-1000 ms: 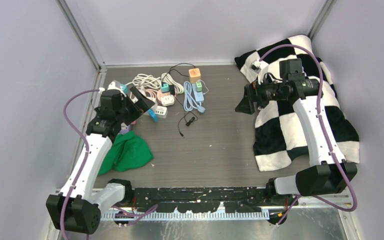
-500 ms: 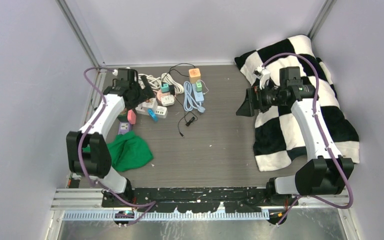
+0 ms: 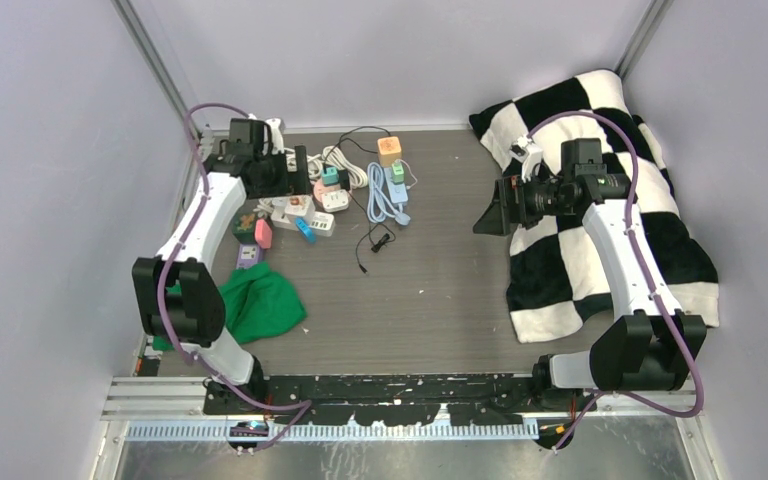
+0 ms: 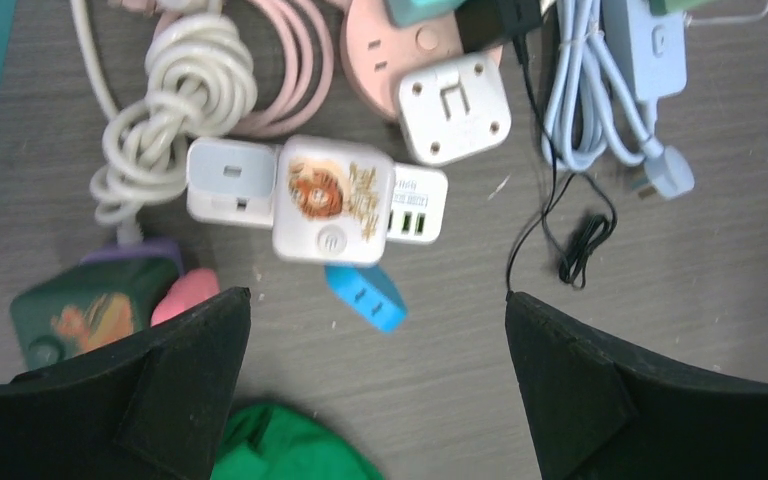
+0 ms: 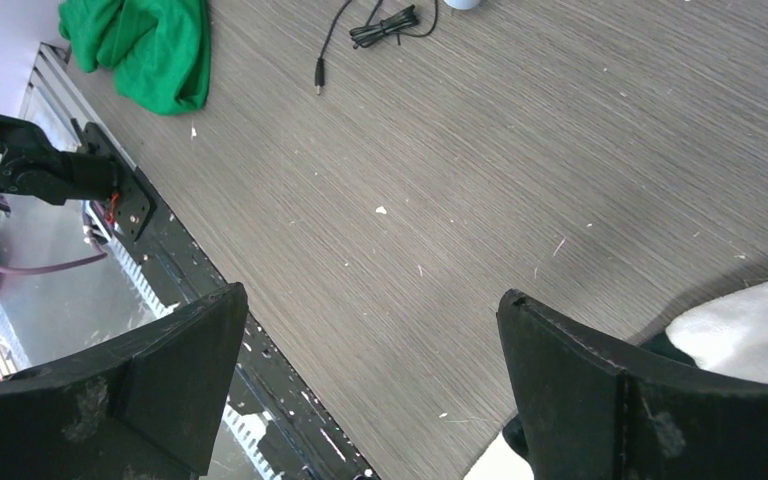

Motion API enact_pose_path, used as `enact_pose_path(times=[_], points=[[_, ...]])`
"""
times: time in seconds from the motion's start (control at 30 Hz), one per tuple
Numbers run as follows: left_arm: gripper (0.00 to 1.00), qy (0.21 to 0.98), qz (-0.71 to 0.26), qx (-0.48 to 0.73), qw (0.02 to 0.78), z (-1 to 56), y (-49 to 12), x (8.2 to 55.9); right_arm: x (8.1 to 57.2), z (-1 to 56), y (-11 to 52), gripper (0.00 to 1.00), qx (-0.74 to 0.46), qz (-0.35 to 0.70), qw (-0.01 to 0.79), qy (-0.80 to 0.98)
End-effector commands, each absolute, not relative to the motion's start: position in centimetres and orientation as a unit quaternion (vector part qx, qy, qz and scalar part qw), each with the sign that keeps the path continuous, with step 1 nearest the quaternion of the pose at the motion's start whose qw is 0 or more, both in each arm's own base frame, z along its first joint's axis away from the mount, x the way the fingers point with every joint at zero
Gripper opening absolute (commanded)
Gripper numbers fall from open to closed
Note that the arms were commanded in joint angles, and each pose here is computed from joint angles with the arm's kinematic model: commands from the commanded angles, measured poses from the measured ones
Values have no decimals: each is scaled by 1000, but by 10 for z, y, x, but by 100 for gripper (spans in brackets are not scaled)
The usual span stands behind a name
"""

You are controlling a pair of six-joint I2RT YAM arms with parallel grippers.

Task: Pull the plug off the socket
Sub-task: Pick up the socket from the corner of the board.

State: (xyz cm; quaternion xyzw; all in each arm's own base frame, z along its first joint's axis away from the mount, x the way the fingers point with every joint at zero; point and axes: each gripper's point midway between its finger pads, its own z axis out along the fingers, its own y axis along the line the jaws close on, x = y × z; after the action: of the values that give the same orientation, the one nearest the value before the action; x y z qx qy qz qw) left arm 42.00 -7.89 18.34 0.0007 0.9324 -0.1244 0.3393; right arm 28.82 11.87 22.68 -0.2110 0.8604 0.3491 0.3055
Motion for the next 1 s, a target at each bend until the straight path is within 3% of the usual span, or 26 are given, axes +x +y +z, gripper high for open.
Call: enact_pose_path(times=[0.0,0.27,0.37,0.57,0.97], points=[[100,930,-93,9,356,207,-55,382,293,238,124,100,-217,367,324,845],[100,910,-6,-80,406,195,12,331,296,234,127,100,-213,379,317,843],[100,891,-13,-122,438,189,36,335,297,234,129,100,-209,388,313,841],[100,840,-81,-216,492,196,91,379,297,235,130,100,-207,391,314,840],[95,880,-17,-76,468,162,139,471,298,225,127,100,-207,379,293,853]])
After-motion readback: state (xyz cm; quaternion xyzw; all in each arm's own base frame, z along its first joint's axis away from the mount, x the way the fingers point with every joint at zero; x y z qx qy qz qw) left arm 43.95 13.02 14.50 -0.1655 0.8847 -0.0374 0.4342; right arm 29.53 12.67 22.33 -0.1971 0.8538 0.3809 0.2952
